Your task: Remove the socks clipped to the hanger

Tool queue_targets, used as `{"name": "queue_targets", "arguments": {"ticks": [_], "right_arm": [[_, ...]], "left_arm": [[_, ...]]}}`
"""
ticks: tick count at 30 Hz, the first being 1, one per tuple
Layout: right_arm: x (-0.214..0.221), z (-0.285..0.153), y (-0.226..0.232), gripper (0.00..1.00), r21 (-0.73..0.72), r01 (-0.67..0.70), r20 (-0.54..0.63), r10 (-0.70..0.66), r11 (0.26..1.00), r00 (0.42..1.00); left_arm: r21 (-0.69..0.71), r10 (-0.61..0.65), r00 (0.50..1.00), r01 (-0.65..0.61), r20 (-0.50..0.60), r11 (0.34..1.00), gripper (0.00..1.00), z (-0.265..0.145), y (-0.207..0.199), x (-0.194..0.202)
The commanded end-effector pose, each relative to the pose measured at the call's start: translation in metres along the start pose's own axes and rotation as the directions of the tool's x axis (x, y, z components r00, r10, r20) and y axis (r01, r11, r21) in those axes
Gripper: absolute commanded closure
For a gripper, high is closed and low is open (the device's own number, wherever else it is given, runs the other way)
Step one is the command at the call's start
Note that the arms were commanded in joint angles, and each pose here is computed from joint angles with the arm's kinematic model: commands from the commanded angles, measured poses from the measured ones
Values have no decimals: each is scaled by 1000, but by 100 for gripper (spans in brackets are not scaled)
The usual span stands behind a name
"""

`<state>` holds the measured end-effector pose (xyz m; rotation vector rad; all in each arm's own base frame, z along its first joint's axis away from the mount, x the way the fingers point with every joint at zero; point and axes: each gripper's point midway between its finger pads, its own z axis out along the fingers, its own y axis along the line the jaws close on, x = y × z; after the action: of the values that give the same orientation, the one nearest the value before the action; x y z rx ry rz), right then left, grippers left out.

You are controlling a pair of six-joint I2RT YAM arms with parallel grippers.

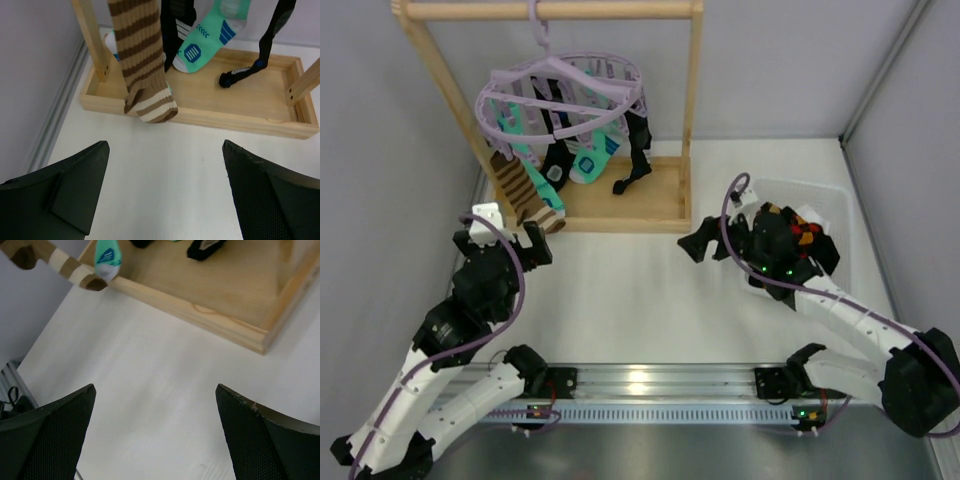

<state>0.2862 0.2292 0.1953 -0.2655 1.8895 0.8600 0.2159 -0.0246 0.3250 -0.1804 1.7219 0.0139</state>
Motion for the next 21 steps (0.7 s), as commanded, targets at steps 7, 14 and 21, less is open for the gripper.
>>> {"name": "queue_targets", "arguments": {"ticks": [7, 14, 21], "right_arm": [[-28, 7, 75, 1, -294, 37, 112, -4, 955, 994], [-28, -12, 70, 1, -262, 135, 142, -100, 956, 985], [-31, -32, 77, 1, -297, 223, 186, -173, 929, 967]], "left_arm": [[149, 72, 993, -58, -94, 987, 2, 41, -52, 29], [-10, -183, 965, 184, -190, 983, 2, 93, -17, 47], [-150, -185, 980, 173, -69, 973, 2, 117, 61, 40]]}}
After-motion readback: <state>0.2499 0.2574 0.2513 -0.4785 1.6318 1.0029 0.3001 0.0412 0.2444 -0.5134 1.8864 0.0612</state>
